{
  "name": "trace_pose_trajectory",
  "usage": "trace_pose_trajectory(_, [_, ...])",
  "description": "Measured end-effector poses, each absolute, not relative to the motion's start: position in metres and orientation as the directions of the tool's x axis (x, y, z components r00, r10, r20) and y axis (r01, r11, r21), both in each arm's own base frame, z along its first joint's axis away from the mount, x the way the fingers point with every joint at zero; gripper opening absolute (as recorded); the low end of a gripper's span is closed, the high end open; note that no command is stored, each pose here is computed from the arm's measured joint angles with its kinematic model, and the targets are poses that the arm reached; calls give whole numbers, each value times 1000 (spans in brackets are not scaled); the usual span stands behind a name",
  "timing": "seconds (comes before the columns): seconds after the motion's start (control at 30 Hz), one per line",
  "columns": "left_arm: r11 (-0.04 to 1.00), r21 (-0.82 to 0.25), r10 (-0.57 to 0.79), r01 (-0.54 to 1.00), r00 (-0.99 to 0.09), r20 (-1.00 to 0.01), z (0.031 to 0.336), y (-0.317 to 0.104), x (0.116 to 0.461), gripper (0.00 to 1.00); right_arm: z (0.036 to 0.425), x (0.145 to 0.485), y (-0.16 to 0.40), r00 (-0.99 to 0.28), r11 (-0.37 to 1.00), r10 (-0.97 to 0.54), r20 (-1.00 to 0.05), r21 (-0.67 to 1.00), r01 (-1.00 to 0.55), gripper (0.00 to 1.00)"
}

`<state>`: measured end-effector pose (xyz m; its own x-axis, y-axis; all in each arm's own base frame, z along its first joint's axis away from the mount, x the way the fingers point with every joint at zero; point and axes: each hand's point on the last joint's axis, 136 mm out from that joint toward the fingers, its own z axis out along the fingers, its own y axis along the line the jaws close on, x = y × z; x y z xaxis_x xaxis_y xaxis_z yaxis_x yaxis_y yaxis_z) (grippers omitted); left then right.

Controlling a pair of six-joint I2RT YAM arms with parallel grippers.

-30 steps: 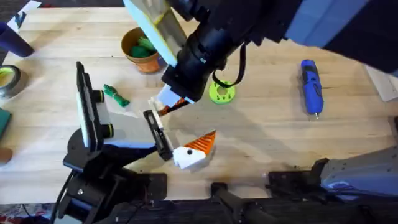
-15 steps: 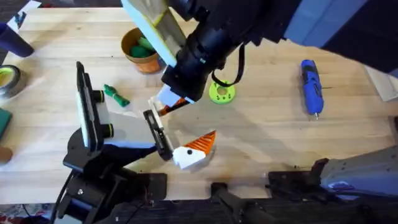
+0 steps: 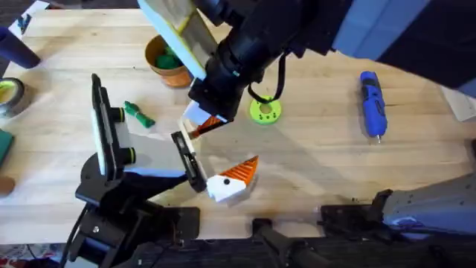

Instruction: Pick up the gripper from the table and insert it into the empty holder that is missing its gripper. Then pick up a screw, insert it into the mounting hole, and use the screwdriver to tighten it. Finally, clean up the table by picking up the vegetable and placing it into the bucket.

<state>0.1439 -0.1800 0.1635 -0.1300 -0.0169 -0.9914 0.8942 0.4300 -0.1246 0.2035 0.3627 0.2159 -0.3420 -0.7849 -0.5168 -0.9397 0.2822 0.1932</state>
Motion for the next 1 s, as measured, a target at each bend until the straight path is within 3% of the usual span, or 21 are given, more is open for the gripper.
trace_pose_trajectory(0.67, [425, -128, -17, 896, -133, -991, 164, -180, 143, 992, 210, 191, 364, -289, 254, -824, -488, 138, -957, 21])
trace_pose_trajectory(0.77, [427, -129, -18, 895, -134, -991, 164, -180, 143, 992, 210, 189, 364, -291, 251, -825, -485, 146, -957, 213])
trace_pose_trajectory(0.93, [434, -139, -23, 890, -144, -989, 163, -179, 145, 992, 208, 203, 356, -306, 288, -825, -476, 112, -951, 921])
trace_pose_trajectory(1.0, [434, -139, -23, 890, -143, -989, 163, -179, 145, 992, 208, 208, 352, -321, 308, -820, -474, 107, -945, 990])
